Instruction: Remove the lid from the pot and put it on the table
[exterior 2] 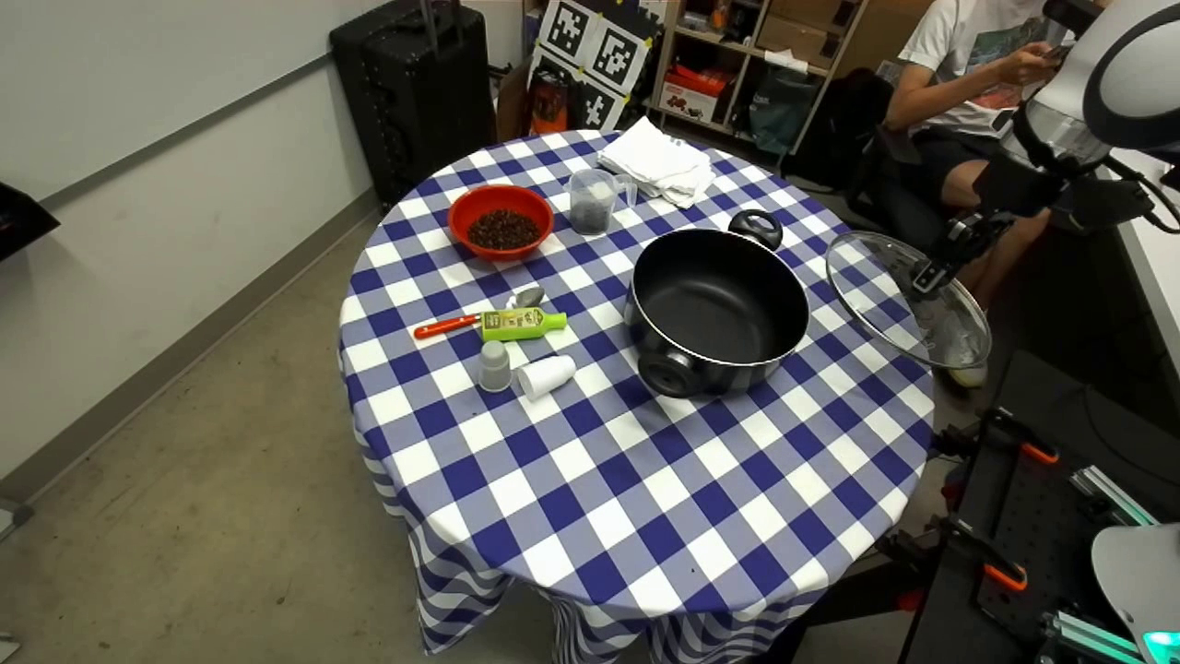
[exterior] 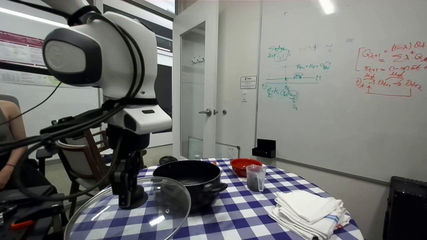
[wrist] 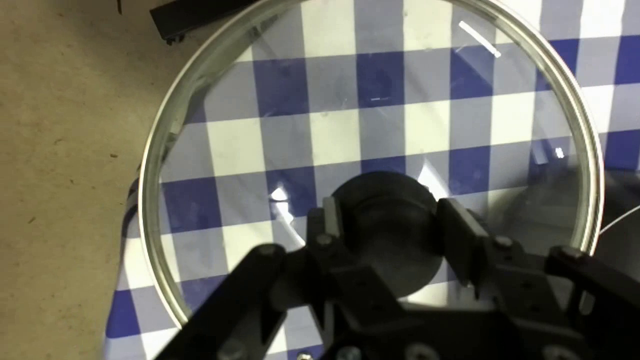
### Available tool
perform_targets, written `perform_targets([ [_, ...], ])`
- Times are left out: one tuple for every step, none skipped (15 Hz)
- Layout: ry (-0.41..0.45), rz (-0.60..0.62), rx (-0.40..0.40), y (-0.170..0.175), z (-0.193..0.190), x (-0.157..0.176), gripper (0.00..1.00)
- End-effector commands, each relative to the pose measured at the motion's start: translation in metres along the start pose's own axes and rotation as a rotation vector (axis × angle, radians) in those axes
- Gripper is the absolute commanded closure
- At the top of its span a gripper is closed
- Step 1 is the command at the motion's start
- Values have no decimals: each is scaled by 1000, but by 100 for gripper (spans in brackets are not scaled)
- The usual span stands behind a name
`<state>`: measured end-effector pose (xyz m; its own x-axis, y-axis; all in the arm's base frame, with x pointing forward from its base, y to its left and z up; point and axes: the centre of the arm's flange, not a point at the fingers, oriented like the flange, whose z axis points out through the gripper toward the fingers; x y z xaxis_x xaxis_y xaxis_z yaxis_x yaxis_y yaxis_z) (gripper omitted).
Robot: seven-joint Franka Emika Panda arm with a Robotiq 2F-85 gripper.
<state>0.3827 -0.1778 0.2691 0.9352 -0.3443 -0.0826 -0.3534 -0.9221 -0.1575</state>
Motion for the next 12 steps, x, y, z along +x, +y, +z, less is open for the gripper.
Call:
perform_targets([
  [36, 26, -4, 25, 13, 31, 75],
  [39, 29, -6, 31, 18, 40, 75],
  [44, 36, -7, 34, 22, 48, 75],
  [50, 45, -6, 37, 27, 58, 75],
  [52, 53, -9, 38, 31, 67, 75],
  [49, 57, -16, 39, 36, 77, 75],
  [44, 61, -24, 39, 41, 86, 75],
  [35, 58, -33, 40, 48, 95, 75],
  [26, 54, -38, 40, 54, 102, 75],
  [17, 50, -39, 40, 60, 108, 75],
  [10, 45, -42, 39, 66, 112, 75],
  [3, 41, -41, 37, 72, 116, 75],
])
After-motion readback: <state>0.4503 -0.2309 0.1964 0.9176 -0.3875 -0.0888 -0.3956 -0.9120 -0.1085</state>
